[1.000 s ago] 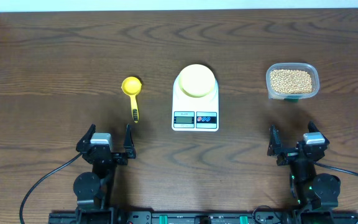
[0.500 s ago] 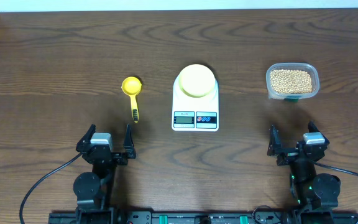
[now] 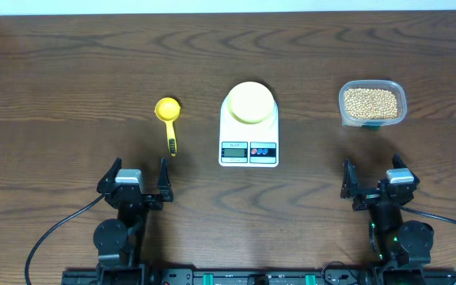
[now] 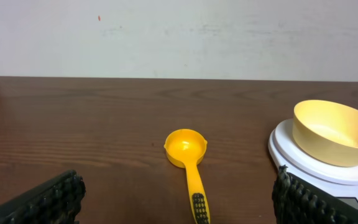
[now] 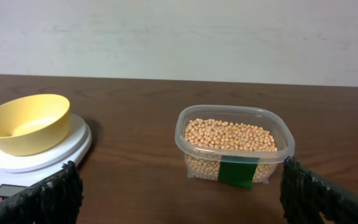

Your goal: Scoop item into bowl and weigh 50g on scale

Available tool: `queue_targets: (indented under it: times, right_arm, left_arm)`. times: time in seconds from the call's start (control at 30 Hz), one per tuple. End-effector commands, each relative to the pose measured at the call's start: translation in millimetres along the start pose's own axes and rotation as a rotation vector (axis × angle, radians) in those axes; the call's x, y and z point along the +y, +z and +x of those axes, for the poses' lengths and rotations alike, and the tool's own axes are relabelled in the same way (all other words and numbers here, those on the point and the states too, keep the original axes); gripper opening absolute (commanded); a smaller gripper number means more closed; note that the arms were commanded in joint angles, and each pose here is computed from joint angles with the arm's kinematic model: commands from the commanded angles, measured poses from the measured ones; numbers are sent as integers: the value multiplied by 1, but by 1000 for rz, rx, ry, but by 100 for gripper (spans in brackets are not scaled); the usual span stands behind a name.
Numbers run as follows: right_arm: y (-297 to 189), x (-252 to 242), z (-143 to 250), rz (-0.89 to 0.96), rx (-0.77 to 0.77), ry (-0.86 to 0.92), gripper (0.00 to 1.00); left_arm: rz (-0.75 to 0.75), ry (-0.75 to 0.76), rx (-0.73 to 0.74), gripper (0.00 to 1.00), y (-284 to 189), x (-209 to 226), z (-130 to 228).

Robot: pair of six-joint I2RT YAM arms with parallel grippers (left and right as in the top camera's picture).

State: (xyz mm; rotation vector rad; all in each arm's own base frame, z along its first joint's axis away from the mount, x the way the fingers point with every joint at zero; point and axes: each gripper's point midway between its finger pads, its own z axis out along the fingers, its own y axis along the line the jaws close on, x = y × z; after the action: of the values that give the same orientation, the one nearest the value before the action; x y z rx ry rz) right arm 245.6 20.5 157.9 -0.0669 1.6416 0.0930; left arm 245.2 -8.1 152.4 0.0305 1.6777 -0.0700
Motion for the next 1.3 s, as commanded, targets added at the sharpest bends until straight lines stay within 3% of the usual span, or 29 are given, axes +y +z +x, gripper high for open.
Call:
queue_targets:
  times: [0.0,1.27]
  right_arm:
    - [0,1,2,-6,5,13,99]
    - [0,1,2,-6,6,13,99]
  left_arm:
    - [-3,3,56,98,1,1,17]
    - [-3,3,56,98,1,1,17]
